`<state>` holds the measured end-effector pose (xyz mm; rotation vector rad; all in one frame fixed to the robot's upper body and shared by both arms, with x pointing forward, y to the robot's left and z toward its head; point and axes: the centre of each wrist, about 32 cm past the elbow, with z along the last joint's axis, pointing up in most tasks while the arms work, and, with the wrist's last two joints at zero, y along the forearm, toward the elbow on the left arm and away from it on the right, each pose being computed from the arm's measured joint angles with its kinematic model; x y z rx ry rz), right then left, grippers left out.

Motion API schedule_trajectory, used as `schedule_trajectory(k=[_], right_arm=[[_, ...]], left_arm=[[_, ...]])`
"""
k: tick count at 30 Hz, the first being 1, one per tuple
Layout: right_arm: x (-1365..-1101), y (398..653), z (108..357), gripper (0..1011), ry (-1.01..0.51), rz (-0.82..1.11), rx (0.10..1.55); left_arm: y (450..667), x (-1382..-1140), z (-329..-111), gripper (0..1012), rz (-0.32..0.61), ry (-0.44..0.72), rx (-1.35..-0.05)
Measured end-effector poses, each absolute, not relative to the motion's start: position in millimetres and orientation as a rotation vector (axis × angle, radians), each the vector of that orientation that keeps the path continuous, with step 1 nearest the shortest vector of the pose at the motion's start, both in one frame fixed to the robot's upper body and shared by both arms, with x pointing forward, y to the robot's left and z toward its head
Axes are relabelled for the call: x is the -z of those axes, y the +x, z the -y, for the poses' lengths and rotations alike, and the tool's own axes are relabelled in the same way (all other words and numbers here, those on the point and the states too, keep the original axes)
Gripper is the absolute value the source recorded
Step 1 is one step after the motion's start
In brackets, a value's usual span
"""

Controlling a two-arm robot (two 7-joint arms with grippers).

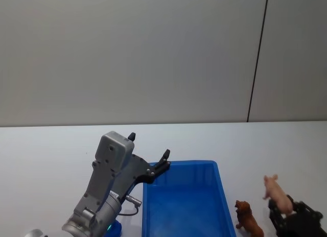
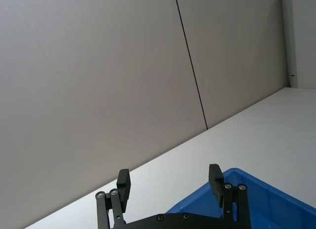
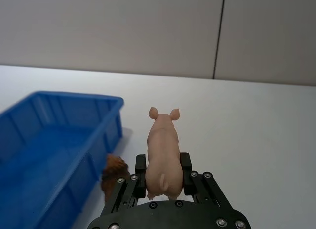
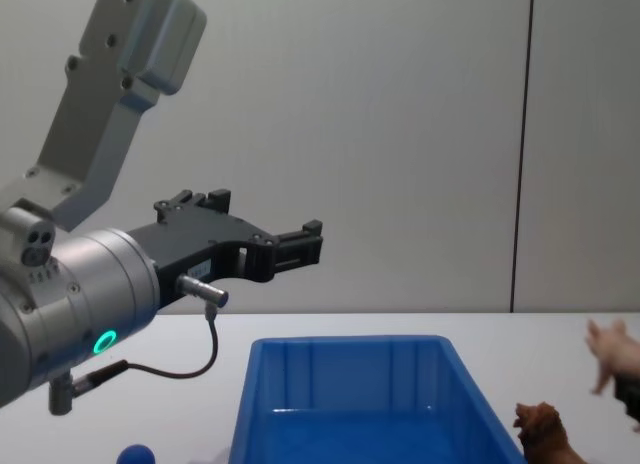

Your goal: Pick up the two dolls from the table and place them into the box.

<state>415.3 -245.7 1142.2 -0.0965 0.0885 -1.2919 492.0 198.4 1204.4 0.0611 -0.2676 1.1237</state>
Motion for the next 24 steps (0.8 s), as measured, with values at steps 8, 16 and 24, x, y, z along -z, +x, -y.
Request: schedule_trajectory(k=[8,16,24], right_arm=[[-1158,423,235,383,-0.030,-0.085,1.198],[-1169,432,218,383,0.008,-0.101,1.077],[-1174,440,196,449,0.016,-0.126,0.968]], left_arm=[[492,-1204,-198,1001,0.268,0.061,-1.124],[492,-1204,-198,1001,0.267,0.061,-1.124],[492,-1204,-198,1001,0.268,0.061,-1.124]])
